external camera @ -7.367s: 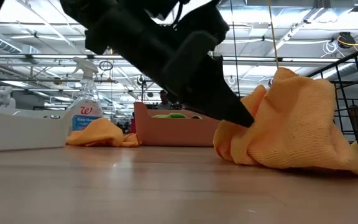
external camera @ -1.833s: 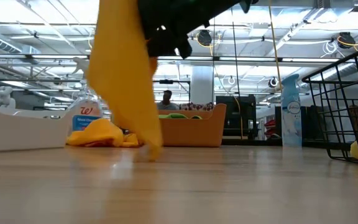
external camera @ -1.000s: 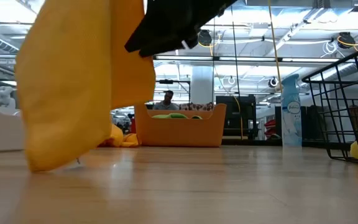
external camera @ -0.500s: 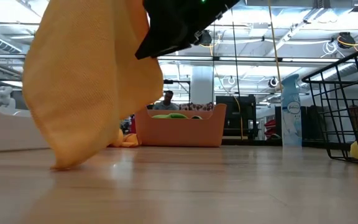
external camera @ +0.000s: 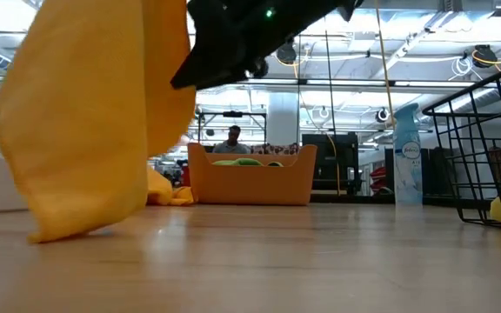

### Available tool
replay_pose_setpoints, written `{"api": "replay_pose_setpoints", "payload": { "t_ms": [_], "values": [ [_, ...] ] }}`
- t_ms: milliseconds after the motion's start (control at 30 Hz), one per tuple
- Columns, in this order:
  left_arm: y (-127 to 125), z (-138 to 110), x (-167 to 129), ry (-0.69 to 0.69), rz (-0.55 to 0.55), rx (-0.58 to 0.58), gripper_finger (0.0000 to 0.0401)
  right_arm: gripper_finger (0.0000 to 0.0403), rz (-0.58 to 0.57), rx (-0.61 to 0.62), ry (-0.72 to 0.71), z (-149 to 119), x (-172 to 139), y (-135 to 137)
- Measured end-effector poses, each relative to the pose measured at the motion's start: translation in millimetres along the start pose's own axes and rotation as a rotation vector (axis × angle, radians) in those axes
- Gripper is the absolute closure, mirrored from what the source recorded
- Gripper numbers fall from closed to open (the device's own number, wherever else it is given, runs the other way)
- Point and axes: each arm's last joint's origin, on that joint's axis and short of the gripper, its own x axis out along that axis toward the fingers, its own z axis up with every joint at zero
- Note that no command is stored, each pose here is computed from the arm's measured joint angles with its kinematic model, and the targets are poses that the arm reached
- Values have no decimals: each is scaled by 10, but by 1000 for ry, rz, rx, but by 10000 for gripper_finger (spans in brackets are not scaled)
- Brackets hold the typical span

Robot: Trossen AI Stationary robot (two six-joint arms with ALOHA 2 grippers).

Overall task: Sort microfiber towel by color & place in baskets
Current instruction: Put the bottom orange microfiber cloth into the white bin

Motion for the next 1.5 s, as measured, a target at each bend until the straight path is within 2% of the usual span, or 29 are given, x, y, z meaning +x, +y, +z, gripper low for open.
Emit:
{"api": "replay_pose_setpoints", "payload": {
  "t_ms": [133, 300, 367, 467, 633, 900, 1200, 1300, 1500],
  "values": [
    [-8, -8, 18, 9, -3, 3, 390, 249, 27, 13, 11, -60, 105, -49],
    [-18, -17, 17, 18, -9, 8, 390, 371, 126, 20, 11, -66, 127, -58],
    [-9, -26, 16, 25, 19, 12, 390, 392, 187, -1, 2, -49, 108, -40],
    [22, -58, 14, 51, 114, 20, 390, 393, 271, -20, -36, 28, 18, 1],
    [55, -164, 35, 114, 235, -11, 390, 399, 293, -44, -132, 263, -242, -11],
    [21, -413, 205, 182, 277, -62, 390, 402, 288, -64, -268, 564, -602, -121],
    [-79, -644, 556, 154, 285, -84, 386, 402, 273, -47, -340, 654, -650, -170],
    [-98, -695, 653, 173, 330, -87, 361, 402, 274, -47, -337, 652, -650, -168],
    [-98, -750, 743, 182, 447, -71, 271, 403, 277, -21, -307, 676, -740, -240]
  ]
}}
